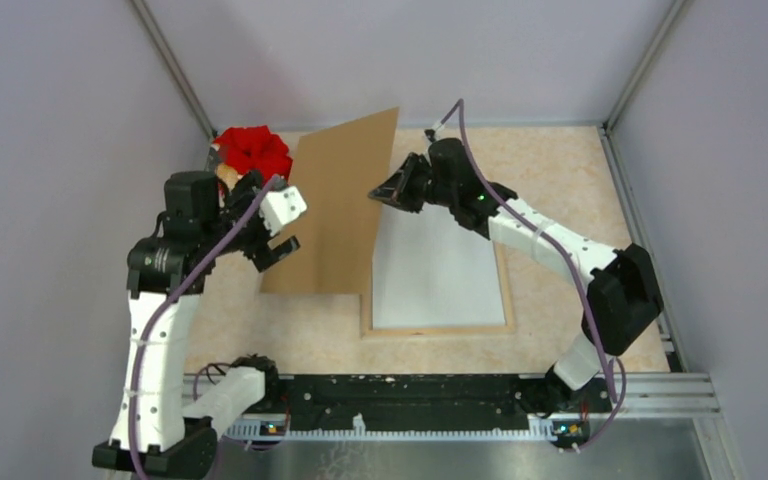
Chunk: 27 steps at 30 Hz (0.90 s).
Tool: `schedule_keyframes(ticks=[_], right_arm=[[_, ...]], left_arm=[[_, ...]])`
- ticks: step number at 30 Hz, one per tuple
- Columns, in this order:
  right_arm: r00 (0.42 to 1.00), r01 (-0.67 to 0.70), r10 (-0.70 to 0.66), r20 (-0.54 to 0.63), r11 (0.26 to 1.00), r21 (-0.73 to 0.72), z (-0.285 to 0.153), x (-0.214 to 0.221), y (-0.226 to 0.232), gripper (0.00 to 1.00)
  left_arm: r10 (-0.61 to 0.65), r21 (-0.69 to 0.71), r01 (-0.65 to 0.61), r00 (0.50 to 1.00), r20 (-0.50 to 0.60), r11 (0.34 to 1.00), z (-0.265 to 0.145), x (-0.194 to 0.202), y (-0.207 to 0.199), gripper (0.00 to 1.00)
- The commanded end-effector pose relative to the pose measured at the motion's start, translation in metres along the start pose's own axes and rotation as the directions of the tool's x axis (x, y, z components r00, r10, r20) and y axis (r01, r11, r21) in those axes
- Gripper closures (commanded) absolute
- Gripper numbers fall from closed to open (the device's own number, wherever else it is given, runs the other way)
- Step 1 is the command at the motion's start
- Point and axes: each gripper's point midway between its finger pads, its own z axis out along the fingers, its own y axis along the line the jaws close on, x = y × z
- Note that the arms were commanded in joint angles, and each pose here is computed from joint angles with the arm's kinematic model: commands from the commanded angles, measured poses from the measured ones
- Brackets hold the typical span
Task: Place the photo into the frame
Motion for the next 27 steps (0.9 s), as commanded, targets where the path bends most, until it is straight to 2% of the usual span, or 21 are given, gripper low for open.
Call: schedule_keyframes(ticks=[1, 6, 10, 13, 15, 18, 20, 23, 27], right_arm=[[0.974, -0.078, 0.13, 0.188, 0.963, -0.258, -0.051, -0.079, 0.091, 1.0], [0.937, -0.212, 0.294, 0.189, 0.909, -0.358, -0.079, -0.121, 0.101, 1.0], [0.909, -0.316, 0.405, 0.099, 0.823, -0.472, -0.091, -0.127, 0.116, 1.0], [0.905, -0.335, 0.421, 0.067, 0.8, -0.498, -0.098, -0.125, 0.124, 1.0], [0.905, -0.338, 0.421, 0.058, 0.796, -0.502, -0.103, -0.122, 0.127, 1.0], [0.904, -0.346, 0.425, 0.046, 0.79, -0.507, -0.112, -0.117, 0.128, 1.0], [0.903, -0.35, 0.428, 0.044, 0.79, -0.503, -0.117, -0.113, 0.126, 1.0], [0.894, -0.363, 0.447, 0.038, 0.772, -0.522, -0.126, -0.108, 0.125, 1.0], [0.89, -0.381, 0.456, 0.006, 0.75, -0.54, -0.128, -0.094, 0.133, 1.0]], left_arm=[[0.317, 0.043, -0.318, 0.948, 0.043, 0.947, -0.025, 0.002, -0.024, 0.01], [0.593, -0.069, -0.589, 0.796, 0.124, 0.805, -0.04, -0.008, -0.035, 0.01], [0.738, -0.222, -0.704, 0.657, 0.157, 0.674, -0.044, -0.019, -0.038, 0.01], [0.81, -0.354, -0.732, 0.562, 0.169, 0.582, -0.049, -0.037, -0.033, 0.02], [0.823, -0.417, -0.715, 0.535, 0.19, 0.561, -0.058, -0.056, -0.026, 0.05], [0.816, -0.448, -0.692, 0.55, 0.179, 0.565, -0.064, -0.071, -0.007, 0.08], [0.82, -0.481, -0.677, 0.54, 0.189, 0.557, -0.068, -0.082, 0.0, 0.11], [0.857, -0.492, -0.706, 0.465, 0.221, 0.51, -0.07, -0.088, -0.014, 0.17], [0.922, -0.459, -0.8, 0.327, 0.205, 0.386, -0.059, -0.077, -0.033, 0.26]])
